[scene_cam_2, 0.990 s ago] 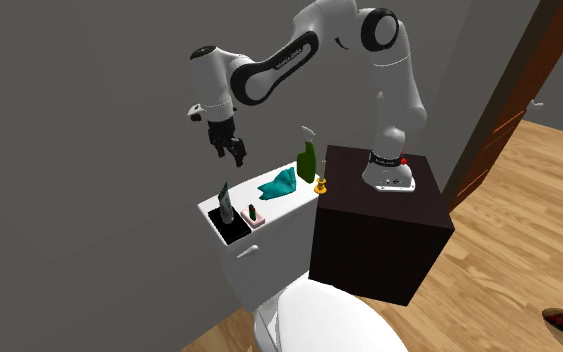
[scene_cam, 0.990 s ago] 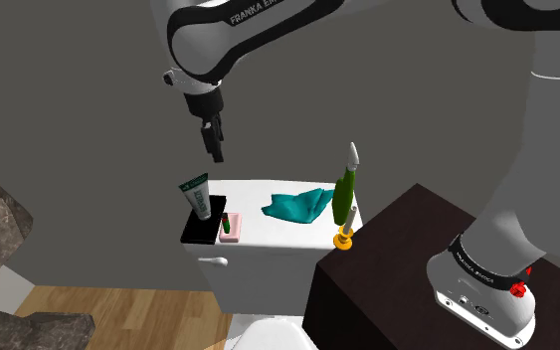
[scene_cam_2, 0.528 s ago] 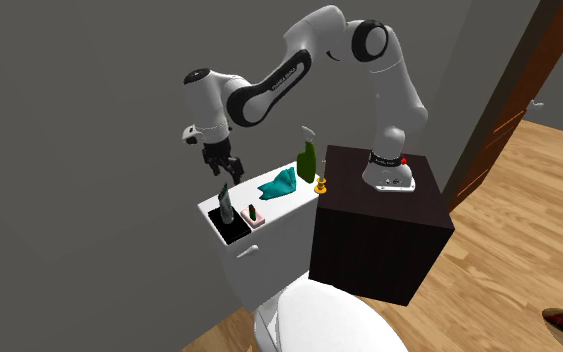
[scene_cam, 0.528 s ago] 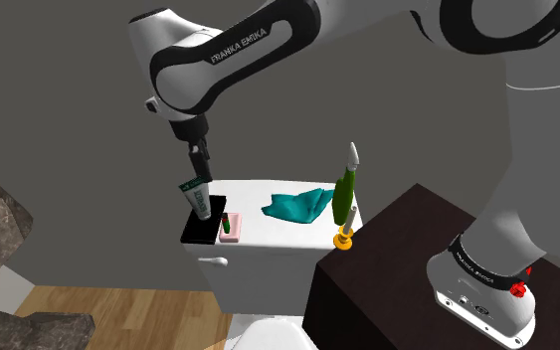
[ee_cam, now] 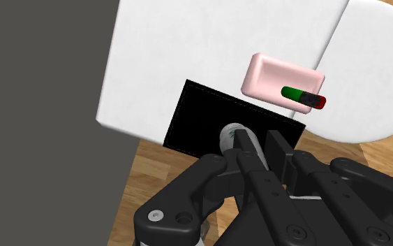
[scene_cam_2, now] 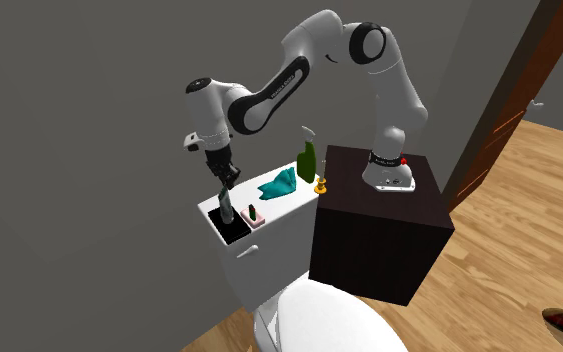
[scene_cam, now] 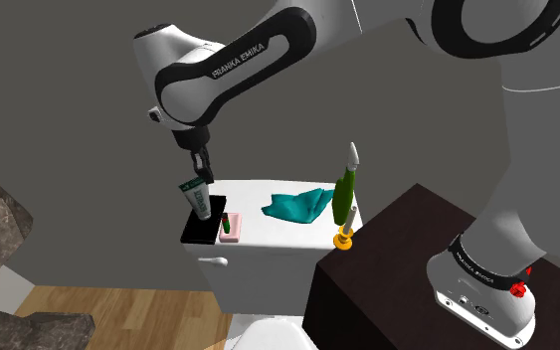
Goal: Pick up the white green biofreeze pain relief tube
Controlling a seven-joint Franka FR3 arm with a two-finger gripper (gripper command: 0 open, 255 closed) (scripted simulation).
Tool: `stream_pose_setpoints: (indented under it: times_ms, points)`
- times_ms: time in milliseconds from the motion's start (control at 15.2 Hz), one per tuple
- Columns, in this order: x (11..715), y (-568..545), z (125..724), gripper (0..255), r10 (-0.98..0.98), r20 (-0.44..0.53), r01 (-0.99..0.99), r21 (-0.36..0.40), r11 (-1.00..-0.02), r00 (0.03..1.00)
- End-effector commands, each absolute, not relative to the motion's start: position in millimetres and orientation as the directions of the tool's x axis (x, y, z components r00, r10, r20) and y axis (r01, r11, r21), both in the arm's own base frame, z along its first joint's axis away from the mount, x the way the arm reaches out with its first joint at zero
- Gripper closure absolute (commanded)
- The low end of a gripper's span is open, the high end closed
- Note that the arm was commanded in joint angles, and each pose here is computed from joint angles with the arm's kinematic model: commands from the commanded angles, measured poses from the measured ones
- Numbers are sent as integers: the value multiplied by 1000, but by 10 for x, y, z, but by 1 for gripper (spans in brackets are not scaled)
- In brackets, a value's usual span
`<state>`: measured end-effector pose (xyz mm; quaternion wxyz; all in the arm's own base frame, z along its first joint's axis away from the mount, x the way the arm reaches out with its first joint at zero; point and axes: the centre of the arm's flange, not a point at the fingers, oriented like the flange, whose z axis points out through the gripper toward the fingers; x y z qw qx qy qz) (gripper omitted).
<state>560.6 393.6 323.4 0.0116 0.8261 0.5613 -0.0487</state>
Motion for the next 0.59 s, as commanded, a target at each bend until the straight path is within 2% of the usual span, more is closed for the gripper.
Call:
stream_pose_setpoints:
  times_ms: [0,528]
  points:
    - [5606,3936,3233,255,926,-93,929,-35,-369,365]
    - [5607,3934,3333,255,926,-93,929,-35,-369,365]
